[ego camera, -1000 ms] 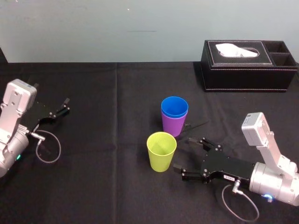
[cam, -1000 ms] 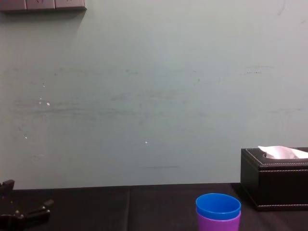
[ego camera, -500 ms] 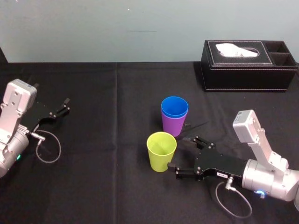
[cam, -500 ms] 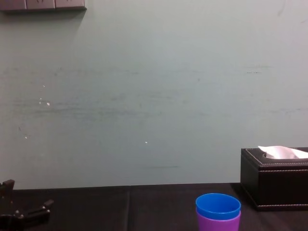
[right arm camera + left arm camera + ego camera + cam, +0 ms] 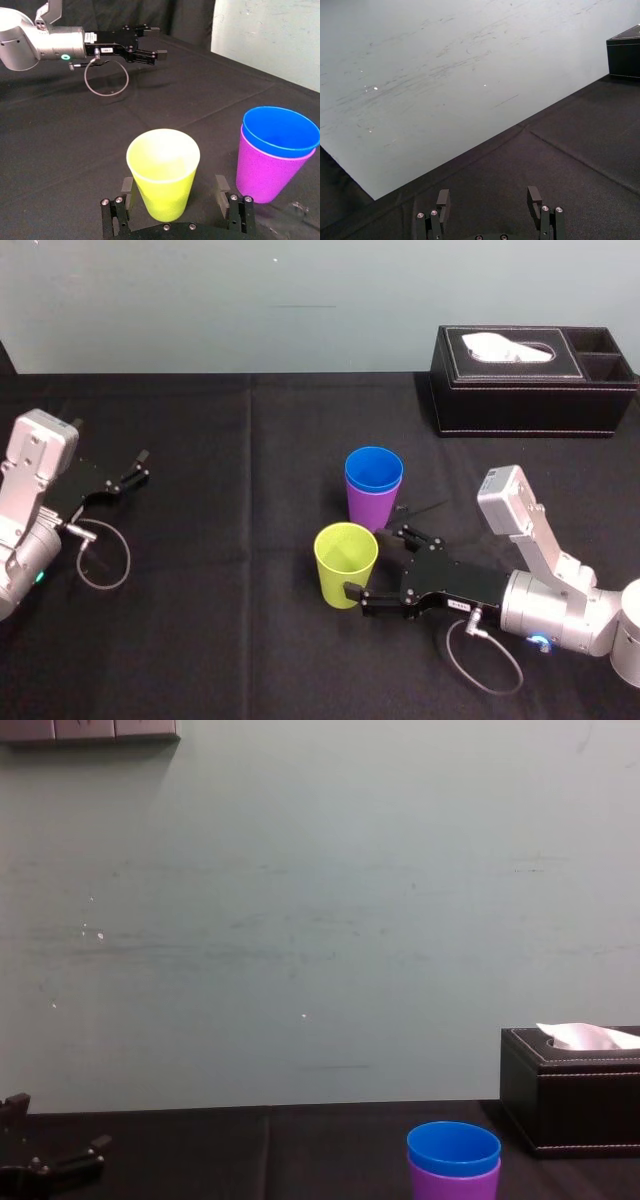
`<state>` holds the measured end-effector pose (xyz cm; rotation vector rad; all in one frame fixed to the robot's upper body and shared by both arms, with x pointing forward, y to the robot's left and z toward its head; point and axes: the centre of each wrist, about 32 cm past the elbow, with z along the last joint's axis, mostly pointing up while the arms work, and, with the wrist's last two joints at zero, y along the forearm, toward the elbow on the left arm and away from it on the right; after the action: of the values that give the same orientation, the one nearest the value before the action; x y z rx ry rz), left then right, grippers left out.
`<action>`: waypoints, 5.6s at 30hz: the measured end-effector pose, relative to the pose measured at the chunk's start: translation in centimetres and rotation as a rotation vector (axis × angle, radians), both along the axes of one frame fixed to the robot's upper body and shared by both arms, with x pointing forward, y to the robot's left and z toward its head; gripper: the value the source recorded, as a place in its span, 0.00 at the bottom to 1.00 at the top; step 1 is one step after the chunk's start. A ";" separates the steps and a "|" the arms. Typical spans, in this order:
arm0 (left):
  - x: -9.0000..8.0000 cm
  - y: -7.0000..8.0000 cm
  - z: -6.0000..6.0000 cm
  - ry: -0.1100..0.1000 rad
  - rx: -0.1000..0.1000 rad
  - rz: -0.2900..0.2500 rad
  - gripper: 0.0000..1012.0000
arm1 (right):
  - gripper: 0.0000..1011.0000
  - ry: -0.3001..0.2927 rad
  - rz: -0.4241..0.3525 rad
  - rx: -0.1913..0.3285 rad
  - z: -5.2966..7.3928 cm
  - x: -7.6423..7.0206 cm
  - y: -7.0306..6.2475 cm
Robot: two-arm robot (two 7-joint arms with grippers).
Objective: Stack the three plastic cups sequentially using one hand.
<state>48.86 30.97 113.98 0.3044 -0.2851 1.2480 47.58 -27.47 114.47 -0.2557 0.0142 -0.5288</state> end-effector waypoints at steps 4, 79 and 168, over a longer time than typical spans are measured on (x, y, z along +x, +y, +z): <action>0.0 0.0 0.0 0.000 0.000 0.000 1.00 | 0.99 -0.003 0.010 0.002 0.1 0.3 0.4; 0.0 0.0 0.0 0.000 0.000 0.000 1.00 | 0.72 -0.040 0.009 0.001 1.7 0.4 1.4; 0.0 0.0 0.0 0.000 0.000 0.000 1.00 | 0.72 -0.088 -0.184 0.001 6.8 4.9 1.0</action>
<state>48.86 30.97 113.98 0.3045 -0.2851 1.2480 52.45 -26.49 121.29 -0.2312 -0.0476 -0.7227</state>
